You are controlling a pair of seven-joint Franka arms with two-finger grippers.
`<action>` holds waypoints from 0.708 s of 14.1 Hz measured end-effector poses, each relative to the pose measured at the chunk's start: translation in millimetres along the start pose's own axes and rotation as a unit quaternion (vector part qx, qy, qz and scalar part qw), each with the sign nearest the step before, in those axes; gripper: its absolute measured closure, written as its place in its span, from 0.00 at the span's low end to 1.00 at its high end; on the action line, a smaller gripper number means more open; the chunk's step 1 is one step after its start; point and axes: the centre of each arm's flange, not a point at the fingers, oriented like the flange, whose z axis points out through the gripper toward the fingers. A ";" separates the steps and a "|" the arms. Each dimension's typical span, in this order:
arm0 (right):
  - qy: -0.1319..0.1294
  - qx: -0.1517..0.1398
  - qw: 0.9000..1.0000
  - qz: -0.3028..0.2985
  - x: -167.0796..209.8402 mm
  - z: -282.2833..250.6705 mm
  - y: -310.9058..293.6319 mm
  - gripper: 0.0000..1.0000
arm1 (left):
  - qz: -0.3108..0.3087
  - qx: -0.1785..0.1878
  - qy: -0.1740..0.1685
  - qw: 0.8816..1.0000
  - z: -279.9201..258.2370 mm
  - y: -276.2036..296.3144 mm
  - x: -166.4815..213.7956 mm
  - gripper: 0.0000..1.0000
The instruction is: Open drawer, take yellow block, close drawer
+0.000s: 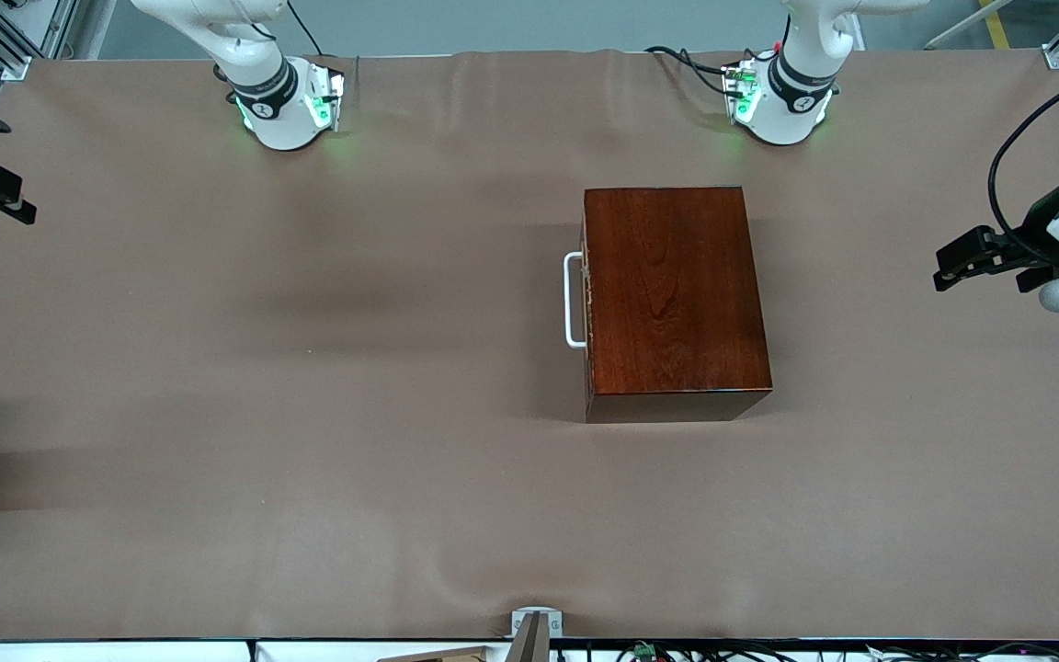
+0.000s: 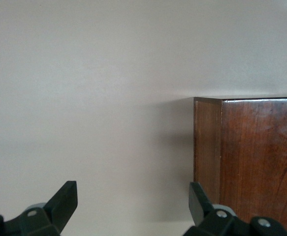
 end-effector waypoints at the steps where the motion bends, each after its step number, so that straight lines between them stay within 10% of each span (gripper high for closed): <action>1: 0.003 -0.001 1.000 -0.005 1.7 -0.1 -5.2 0.00 | 0.005 0.000 0.003 1.000 -1.6 5.4 0.3 0.00; 10: -0.002 -0.001 1.000 -0.017 13.1 12.1 -15.9 0.00 | 0.056 -0.020 0.002 0.998 -17.2 179.1 -25.1 0.00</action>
